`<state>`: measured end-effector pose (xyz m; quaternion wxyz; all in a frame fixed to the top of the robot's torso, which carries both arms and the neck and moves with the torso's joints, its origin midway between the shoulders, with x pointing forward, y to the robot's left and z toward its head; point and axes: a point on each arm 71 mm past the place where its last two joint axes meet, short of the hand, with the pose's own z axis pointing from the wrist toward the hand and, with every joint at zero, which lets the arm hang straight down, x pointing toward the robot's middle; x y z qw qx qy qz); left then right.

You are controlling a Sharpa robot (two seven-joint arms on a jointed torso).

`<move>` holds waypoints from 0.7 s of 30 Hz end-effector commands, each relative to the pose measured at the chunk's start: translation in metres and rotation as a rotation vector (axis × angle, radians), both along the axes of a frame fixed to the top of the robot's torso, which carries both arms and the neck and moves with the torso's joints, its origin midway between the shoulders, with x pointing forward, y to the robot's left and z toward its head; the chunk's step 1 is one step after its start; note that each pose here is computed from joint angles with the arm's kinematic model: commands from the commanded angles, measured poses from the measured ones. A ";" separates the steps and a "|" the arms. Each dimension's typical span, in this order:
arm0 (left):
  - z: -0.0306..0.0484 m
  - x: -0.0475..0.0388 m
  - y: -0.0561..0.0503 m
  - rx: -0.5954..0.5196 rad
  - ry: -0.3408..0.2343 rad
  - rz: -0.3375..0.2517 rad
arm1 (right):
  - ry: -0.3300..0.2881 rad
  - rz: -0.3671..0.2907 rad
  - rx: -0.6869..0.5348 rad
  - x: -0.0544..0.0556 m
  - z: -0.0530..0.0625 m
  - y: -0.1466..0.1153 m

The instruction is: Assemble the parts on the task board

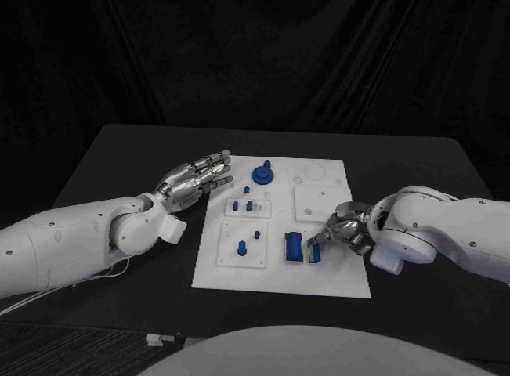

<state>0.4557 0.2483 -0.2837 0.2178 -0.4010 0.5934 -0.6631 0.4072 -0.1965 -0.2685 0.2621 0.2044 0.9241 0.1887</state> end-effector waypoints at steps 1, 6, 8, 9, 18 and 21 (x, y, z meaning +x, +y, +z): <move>0.0008 -0.0007 -0.002 -0.017 -0.004 -0.010 | 0.012 0.002 -0.016 -0.001 -0.001 -0.001; 0.0007 -0.0007 -0.002 -0.016 -0.004 -0.010 | 0.007 0.003 -0.020 0.000 -0.001 -0.001; 0.0007 -0.0007 -0.002 -0.016 -0.004 -0.010 | 0.007 0.003 -0.021 0.000 -0.001 -0.001; 0.0007 -0.0006 -0.002 -0.016 -0.004 -0.011 | 0.007 0.003 -0.021 0.000 -0.001 -0.001; 0.0005 -0.0006 -0.002 -0.016 -0.002 -0.013 | 0.006 0.003 -0.023 0.000 -0.001 -0.001; 0.0005 -0.0007 -0.002 -0.016 -0.002 -0.013 | 0.008 0.008 -0.025 0.000 -0.001 -0.001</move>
